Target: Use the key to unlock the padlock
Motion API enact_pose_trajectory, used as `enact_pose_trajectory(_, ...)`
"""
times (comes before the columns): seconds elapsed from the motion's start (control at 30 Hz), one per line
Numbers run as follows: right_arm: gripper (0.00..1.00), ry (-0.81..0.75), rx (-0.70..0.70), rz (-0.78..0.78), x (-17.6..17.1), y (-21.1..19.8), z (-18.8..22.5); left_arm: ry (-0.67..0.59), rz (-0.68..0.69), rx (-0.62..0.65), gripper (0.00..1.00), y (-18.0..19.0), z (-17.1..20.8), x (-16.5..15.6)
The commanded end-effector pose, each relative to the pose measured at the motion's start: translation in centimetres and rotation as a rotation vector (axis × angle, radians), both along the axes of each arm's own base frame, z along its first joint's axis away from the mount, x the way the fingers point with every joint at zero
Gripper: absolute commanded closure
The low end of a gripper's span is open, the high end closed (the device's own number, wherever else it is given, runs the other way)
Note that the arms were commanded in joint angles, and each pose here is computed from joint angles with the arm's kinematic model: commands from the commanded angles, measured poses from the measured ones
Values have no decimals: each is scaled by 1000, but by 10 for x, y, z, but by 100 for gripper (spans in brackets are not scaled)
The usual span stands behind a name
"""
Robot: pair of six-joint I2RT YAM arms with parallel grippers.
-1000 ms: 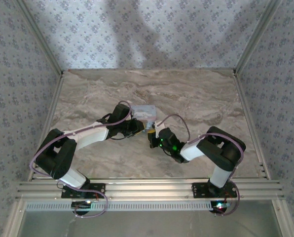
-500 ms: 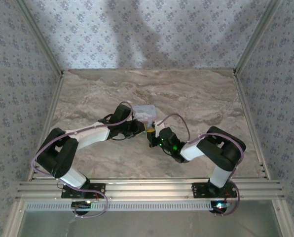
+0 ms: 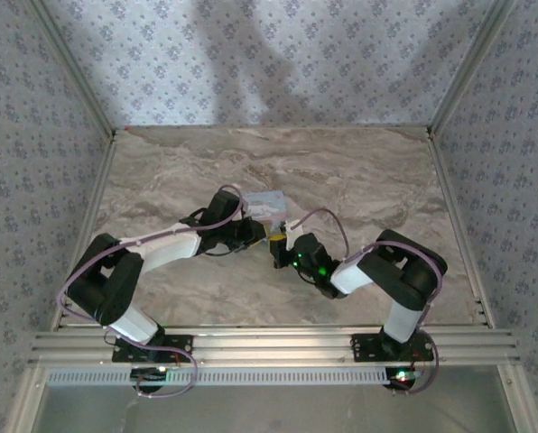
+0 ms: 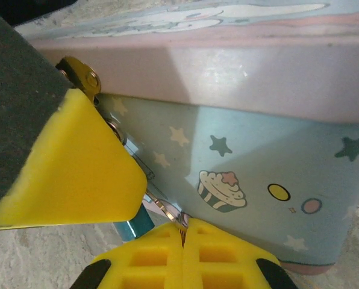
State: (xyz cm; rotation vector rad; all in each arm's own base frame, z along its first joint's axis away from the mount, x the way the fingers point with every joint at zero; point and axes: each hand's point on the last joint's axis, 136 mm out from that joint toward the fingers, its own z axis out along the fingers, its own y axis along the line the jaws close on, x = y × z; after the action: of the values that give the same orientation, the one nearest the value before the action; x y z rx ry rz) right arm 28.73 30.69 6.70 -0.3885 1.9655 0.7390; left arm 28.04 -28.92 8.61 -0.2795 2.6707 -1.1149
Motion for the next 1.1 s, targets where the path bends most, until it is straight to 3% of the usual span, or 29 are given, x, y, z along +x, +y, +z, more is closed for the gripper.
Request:
enact_pose_trajectory(0.0, 100, -13, 114, 22, -1, 1, 10, -32, -15, -61, 86, -12, 24, 5)
enact_pose_trajectory(0.27, 100, -3, 189, 57, -1, 1, 10, -27, -20, -71, 86, -14, 26, 4)
enact_pose_trajectory(0.67, 100, 59, 99, 30, -10, -12, -18, -43, -4, -74, 86, -9, 33, 11)
enact_pose_trajectory(1.07, 100, 83, 103, 78, -18, -8, -19, -58, -15, -56, 86, -5, 35, 11)
